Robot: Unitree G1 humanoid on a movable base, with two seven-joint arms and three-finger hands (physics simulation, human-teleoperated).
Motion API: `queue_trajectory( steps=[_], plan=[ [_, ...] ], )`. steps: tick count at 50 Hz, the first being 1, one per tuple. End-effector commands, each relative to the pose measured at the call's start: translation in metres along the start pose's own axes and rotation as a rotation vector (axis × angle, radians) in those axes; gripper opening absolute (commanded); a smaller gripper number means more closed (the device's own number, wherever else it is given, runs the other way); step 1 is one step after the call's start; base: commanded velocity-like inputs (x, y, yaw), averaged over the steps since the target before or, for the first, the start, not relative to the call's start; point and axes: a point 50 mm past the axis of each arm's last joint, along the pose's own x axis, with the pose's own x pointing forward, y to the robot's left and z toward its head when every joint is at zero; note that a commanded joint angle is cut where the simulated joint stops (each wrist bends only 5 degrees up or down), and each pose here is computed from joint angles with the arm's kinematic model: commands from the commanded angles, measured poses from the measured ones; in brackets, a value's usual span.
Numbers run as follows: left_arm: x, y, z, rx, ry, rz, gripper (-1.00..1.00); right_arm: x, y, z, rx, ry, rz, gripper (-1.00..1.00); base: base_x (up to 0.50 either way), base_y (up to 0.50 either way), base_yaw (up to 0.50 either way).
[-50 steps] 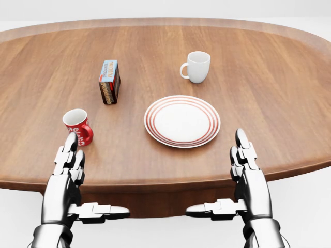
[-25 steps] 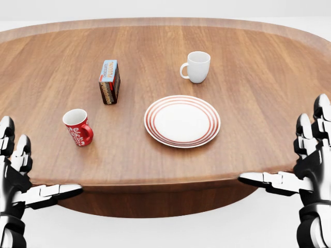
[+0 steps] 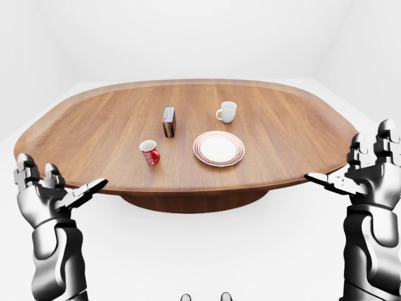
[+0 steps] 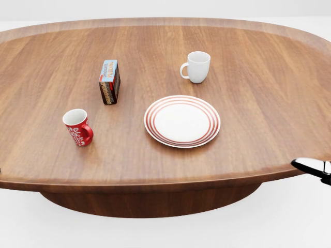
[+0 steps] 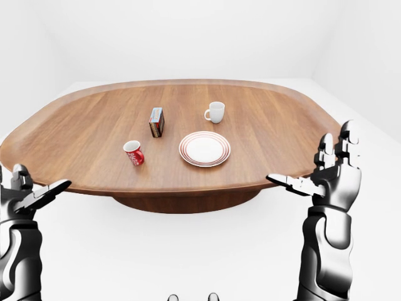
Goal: Pick up the red mug and put it on the plate
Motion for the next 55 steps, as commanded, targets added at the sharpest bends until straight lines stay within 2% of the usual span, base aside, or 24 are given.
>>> queue_trajectory(
  steps=[1,15,55],
  plan=[
    [0.0004,0.0094,0.0064,-0.03,-0.018,0.054,1.0,0.0014,-0.0051,0.0041,0.004,-0.015,-0.012,1.0,0.0,0.0,0.0],
    [0.0003,0.0078,0.0065,-0.031,-0.019,0.047,1.0,0.0018,-0.0015,0.0033,-0.007,-0.013,0.008,1.0,0.05,0.0,0.0],
    [0.0009,0.0082,0.0064,-0.035,-0.018,0.046,1.0,0.0013,-0.0011,0.0016,-0.011,-0.006,0.012,1.0,0.32,0.0,0.0]
  ],
)
